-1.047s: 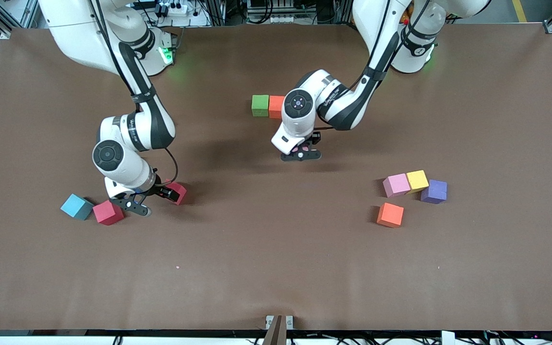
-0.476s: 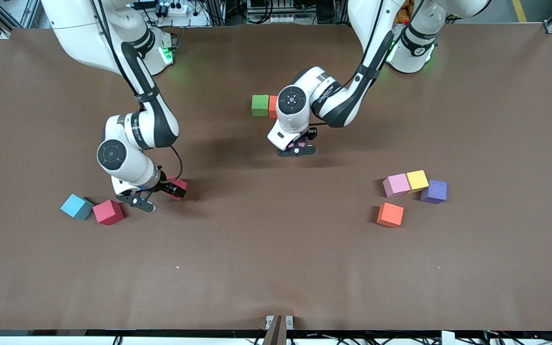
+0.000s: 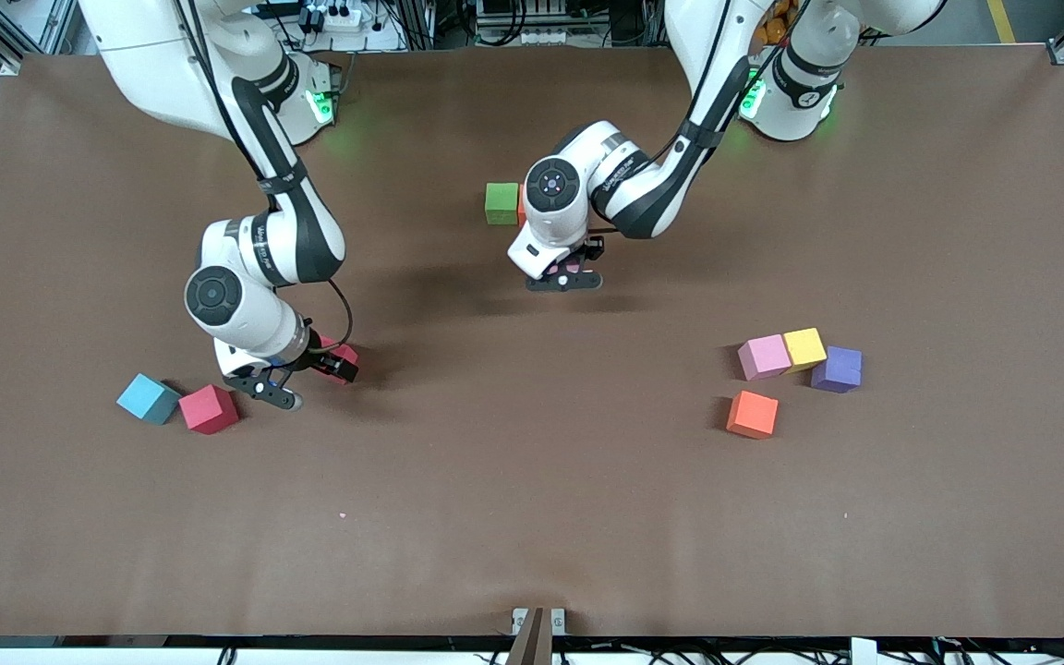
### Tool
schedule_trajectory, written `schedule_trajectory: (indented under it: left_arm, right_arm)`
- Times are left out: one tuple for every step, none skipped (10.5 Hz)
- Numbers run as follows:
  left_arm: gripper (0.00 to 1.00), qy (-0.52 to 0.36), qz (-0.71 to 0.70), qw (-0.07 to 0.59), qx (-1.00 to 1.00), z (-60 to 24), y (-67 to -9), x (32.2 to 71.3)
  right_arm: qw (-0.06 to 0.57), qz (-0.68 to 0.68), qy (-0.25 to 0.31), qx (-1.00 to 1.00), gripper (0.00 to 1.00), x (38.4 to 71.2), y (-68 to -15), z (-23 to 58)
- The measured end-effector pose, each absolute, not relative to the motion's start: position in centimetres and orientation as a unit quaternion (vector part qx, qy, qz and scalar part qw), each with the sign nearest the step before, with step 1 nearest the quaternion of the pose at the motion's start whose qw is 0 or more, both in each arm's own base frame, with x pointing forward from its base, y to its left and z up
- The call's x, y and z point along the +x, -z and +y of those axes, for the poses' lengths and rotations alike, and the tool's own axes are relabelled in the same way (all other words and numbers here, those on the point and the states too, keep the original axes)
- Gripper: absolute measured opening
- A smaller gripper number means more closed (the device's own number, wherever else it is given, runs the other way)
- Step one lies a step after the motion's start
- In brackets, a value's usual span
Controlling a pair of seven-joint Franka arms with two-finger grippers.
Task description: Form number 2 with 11 blocks
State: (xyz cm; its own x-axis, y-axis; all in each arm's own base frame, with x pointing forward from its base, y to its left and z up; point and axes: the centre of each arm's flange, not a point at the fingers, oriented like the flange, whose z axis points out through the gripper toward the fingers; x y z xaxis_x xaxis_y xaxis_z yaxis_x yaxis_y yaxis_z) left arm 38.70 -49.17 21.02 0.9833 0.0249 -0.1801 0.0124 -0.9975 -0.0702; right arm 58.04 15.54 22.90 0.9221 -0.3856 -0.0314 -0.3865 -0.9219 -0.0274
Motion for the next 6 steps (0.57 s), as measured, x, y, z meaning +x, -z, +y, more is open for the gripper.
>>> schedule_trajectory:
  left_arm:
    - [0.62,-0.092,-0.010,0.036,-0.995,-49.1,-20.9,38.7]
    - [0.62,-0.092,-0.010,0.036,-0.995,-49.0,-20.8,38.6]
    - [0.70,-0.093,-0.010,0.037,-0.995,-49.0,-20.8,38.6]
    - [0.85,-0.091,-0.012,0.036,-0.995,-48.9,-20.9,38.9]
    - [0.96,-0.086,-0.017,0.033,-0.996,-48.7,-21.3,39.7]
    - [1.00,-0.075,-0.026,0.026,-0.996,-48.4,-22.4,41.1]
  right_arm:
    - [0.017,0.197,-0.013,-0.980,1.00,58.0,-22.9,15.5]
    - [0.015,0.194,-0.016,-0.981,1.00,57.9,-22.7,15.5]
    - [0.013,0.183,-0.021,-0.983,1.00,57.6,-22.3,15.4]
    - [0.010,0.166,-0.026,-0.986,1.00,57.3,-21.7,15.2]
    - [0.009,0.153,-0.030,-0.988,1.00,57.2,-21.4,14.9]
    - [0.007,0.145,-0.034,-0.989,1.00,57.0,-21.1,14.4]
